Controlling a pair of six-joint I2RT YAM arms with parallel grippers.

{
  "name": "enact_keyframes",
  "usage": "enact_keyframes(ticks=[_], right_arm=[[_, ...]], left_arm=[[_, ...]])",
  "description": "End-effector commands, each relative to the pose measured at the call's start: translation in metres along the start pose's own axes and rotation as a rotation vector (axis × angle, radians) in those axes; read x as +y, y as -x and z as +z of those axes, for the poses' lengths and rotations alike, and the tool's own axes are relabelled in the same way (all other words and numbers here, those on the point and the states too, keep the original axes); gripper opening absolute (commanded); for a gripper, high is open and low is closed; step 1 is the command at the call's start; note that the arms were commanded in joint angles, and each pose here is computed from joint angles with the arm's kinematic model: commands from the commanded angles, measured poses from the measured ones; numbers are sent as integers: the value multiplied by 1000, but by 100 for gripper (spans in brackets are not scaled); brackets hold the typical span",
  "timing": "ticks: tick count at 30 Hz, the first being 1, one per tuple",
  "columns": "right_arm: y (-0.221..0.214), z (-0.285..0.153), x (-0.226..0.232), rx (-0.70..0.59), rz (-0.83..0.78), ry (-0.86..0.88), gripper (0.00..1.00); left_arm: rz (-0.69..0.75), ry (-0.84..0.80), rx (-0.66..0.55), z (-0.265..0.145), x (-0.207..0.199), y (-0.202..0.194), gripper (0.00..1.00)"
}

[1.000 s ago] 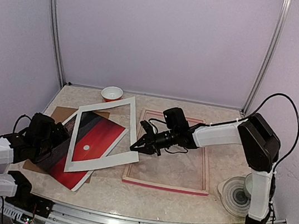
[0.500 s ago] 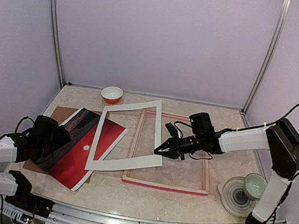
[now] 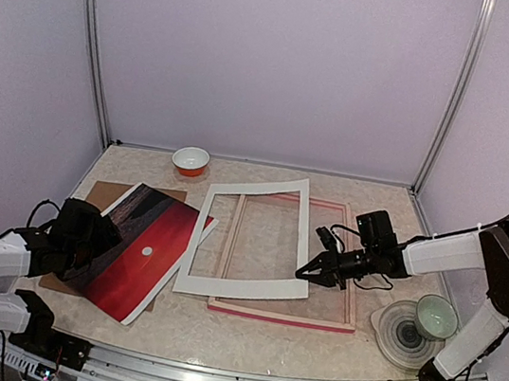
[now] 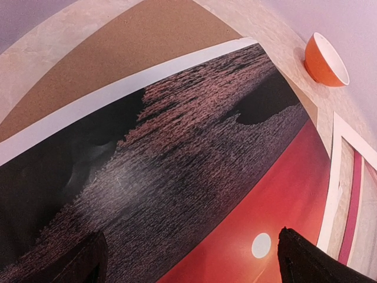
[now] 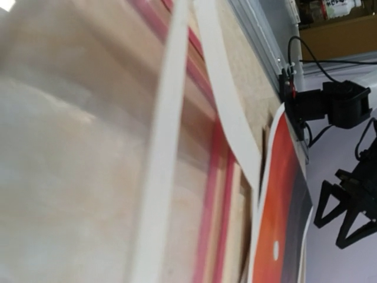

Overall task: Put the photo into the frame
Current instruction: Place the mat board on the glass panel.

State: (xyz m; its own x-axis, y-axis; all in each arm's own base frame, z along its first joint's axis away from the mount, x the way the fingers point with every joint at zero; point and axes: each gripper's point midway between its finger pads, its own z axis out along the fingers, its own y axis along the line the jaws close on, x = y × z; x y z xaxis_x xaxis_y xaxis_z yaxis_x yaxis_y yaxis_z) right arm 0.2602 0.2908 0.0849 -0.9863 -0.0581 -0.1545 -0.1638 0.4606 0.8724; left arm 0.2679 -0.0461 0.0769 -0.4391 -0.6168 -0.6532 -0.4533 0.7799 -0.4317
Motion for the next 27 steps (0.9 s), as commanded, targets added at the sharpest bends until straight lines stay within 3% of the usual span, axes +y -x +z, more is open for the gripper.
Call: enact_keyframes(ticks=[1, 27], right_arm=[[-7, -16, -8, -10, -9, -15, 0], [-33, -76, -57, -30, 44, -186, 0]], left_arm=[[-7, -24, 0, 1, -6, -1, 99], [3, -38, 35, 7, -18, -10, 99]])
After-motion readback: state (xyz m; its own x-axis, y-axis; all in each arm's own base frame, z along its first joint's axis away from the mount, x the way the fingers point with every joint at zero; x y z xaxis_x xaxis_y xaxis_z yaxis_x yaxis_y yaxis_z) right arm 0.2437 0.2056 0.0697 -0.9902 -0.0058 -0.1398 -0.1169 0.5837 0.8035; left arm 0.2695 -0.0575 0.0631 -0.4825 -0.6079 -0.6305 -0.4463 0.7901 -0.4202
